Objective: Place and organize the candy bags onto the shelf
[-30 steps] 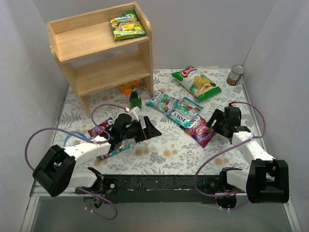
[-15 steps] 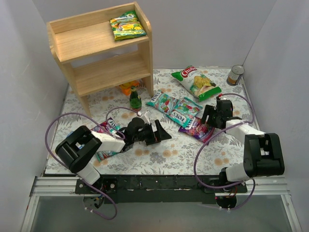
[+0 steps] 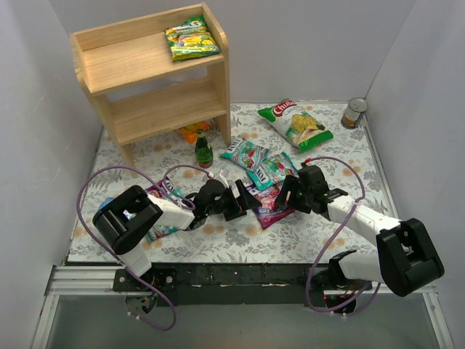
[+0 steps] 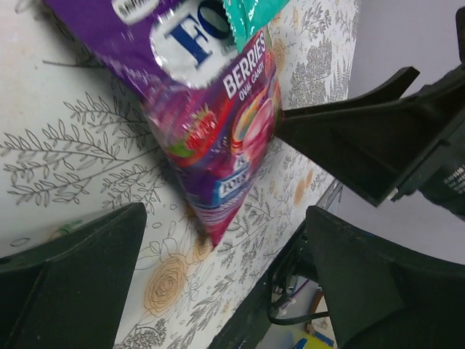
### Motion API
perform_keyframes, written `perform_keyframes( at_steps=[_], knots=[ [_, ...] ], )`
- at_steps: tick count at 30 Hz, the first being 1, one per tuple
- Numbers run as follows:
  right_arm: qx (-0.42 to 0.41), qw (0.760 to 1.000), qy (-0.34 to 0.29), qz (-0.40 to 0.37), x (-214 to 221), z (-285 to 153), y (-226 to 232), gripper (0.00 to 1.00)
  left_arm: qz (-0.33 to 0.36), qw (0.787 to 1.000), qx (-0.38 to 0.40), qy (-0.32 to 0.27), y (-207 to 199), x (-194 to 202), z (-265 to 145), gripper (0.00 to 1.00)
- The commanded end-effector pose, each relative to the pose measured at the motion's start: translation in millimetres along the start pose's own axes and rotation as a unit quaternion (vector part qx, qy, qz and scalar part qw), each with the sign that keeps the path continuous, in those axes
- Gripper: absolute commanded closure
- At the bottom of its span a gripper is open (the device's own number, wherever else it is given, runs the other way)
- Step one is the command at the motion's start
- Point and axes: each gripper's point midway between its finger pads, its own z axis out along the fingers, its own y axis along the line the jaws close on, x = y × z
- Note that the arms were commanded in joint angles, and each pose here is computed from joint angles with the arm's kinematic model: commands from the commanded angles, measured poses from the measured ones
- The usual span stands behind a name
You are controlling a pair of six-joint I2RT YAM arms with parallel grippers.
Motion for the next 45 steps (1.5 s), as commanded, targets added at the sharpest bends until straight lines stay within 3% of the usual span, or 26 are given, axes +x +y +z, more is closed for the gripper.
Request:
perform_keyframes(
  at_steps=[1, 6, 8, 9, 11, 18, 21, 26, 31, 41, 44, 45],
  knots=[
    [0.0, 0.999, -0.001, 0.053, 10, -9, 17, 0.24, -0.033, 0.998, -0.039, -0.021, 17, 9, 3, 0.08],
    [0.019, 0.999, -0.001, 0.047, 16, -11, 8, 0.25, -0.031, 0.997, -0.063, -0.034, 26, 3, 11, 0.14],
    [0.016, 0.999, 0.0, 0.045, 17, -11, 8, 0.25, -0.037, 0.997, -0.064, -0.032, 27, 4, 13, 0.23],
    [0.012, 0.999, 0.003, 0.044, 19, -12, 9, 0.25, -0.041, 0.996, -0.067, -0.029, 31, 6, 15, 0.34],
    [0.01, 0.999, 0.007, 0.044, 23, -11, 7, 0.25, -0.051, 0.995, -0.075, -0.03, 36, 6, 16, 0.42],
    [-0.005, 0.999, 0.021, 0.044, 32, -11, 9, 0.28, -0.038, 0.994, -0.095, -0.04, 42, 1, 25, 0.44],
    [-0.018, 0.998, 0.026, 0.046, 36, -10, 11, 0.29, -0.024, 0.994, -0.102, -0.042, 42, -2, 27, 0.5],
    [-0.028, 0.998, 0.034, 0.046, 39, -10, 15, 0.3, -0.017, 0.992, -0.118, -0.04, 45, -3, 27, 0.81],
    [-0.027, 0.998, 0.025, 0.045, 34, -16, 16, 0.3, -0.006, 0.99, -0.13, -0.062, 46, -12, 20, 0.99],
    [0.012, 0.997, -0.074, 0.036, -14, -48, 12, 0.25, 0.123, 0.982, -0.129, -0.057, 3, -31, -15, 1.0],
    [0.023, 0.993, -0.113, 0.039, -32, -62, 11, 0.16, 0.155, 0.979, -0.116, -0.071, -26, -44, -34, 1.0],
    [0.028, 0.992, -0.117, 0.039, -33, -65, 9, 0.04, 0.178, 0.974, -0.123, -0.066, -29, -46, -42, 1.0]
  ],
)
